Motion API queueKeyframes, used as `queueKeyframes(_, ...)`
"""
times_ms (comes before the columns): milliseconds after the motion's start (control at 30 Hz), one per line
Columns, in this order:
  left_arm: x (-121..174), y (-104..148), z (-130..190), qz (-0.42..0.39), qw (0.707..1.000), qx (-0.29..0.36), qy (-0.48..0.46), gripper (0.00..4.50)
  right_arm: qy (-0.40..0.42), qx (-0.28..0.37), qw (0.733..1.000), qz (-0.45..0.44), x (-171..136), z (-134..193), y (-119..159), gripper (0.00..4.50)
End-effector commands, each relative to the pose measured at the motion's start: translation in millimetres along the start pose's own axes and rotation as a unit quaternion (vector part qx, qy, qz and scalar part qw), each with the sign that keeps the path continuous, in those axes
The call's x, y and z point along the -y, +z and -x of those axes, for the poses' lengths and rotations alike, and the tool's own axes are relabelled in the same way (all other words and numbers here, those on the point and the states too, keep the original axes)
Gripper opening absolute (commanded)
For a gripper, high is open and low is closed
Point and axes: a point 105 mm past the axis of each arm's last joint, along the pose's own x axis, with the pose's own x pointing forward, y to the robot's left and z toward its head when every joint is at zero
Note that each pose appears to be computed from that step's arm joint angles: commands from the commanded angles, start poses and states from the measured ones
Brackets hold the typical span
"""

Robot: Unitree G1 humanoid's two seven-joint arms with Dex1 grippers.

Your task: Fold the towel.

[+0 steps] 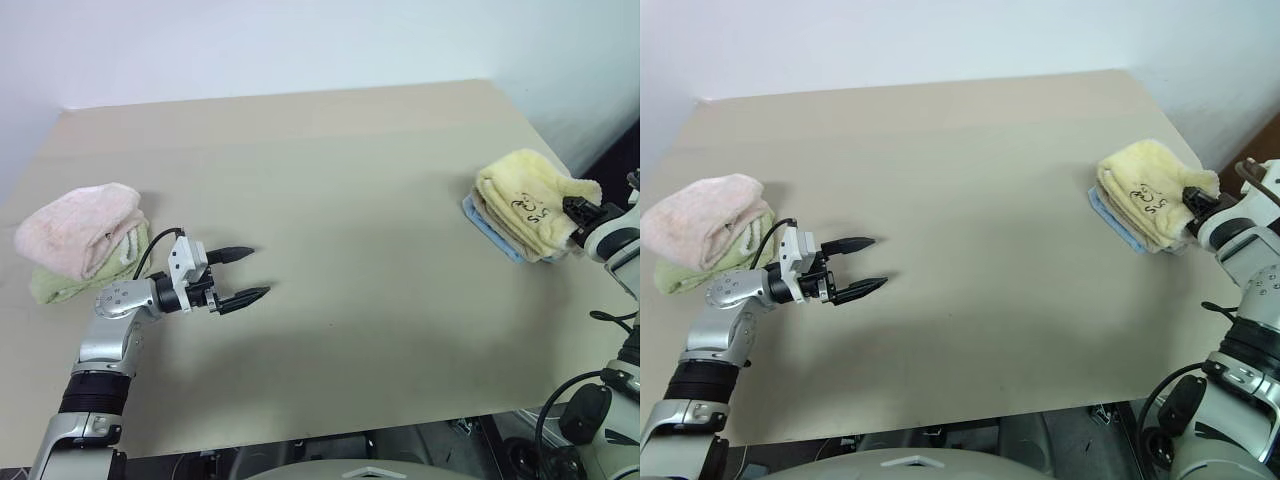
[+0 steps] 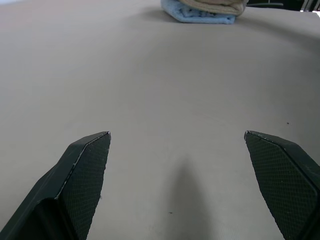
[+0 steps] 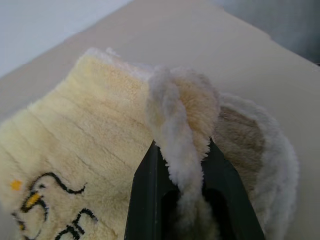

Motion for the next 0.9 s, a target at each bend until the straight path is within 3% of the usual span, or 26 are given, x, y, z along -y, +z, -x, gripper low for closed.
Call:
queueKeyframes(33, 0.5, 10.9, -2.6, -0.020, 1.000, 0.008, -0.001, 4.50, -0.016, 0.025, 1.000, 0.002, 7.3, -1.2, 8.9, 0.02)
queueKeyframes(233, -0.8, 10.8, -2.2, -0.020, 1.000, 0.006, 0.005, 4.50, -0.021, 0.026, 0.999, 0.008, 5.6, -8.5, 5.0, 0.02)
queueKeyframes(433, -4.0, 8.7, -0.1, -0.019, 1.000, 0.004, 0.010, 4.50, 0.025, 0.066, 0.997, 0.016, -13.8, -7.9, 24.9, 1.92)
queueKeyframes(667, -4.8, 7.5, 1.1, -0.021, 1.000, 0.004, 0.014, 4.50, 0.084, 0.156, 0.983, 0.056, -33.6, 9.9, 82.2, 4.26)
queueKeyframes(700, -5.2, 7.7, 1.8, -0.021, 1.000, 0.005, 0.015, 4.50, 0.084, 0.165, 0.980, 0.069, -33.3, 12.1, 89.5, 4.47)
queueKeyframes(833, -7.1, 7.0, 4.1, -0.023, 1.000, 0.005, 0.017, 4.50, 0.093, 0.178, 0.975, 0.096, -39.3, 13.7, 101.2, 4.47)
queueKeyframes(900, -7.7, 6.1, 5.3, -0.023, 1.000, 0.005, 0.018, 4.50, 0.137, 0.168, 0.970, 0.110, -57.4, 12.9, 95.5, 4.47)
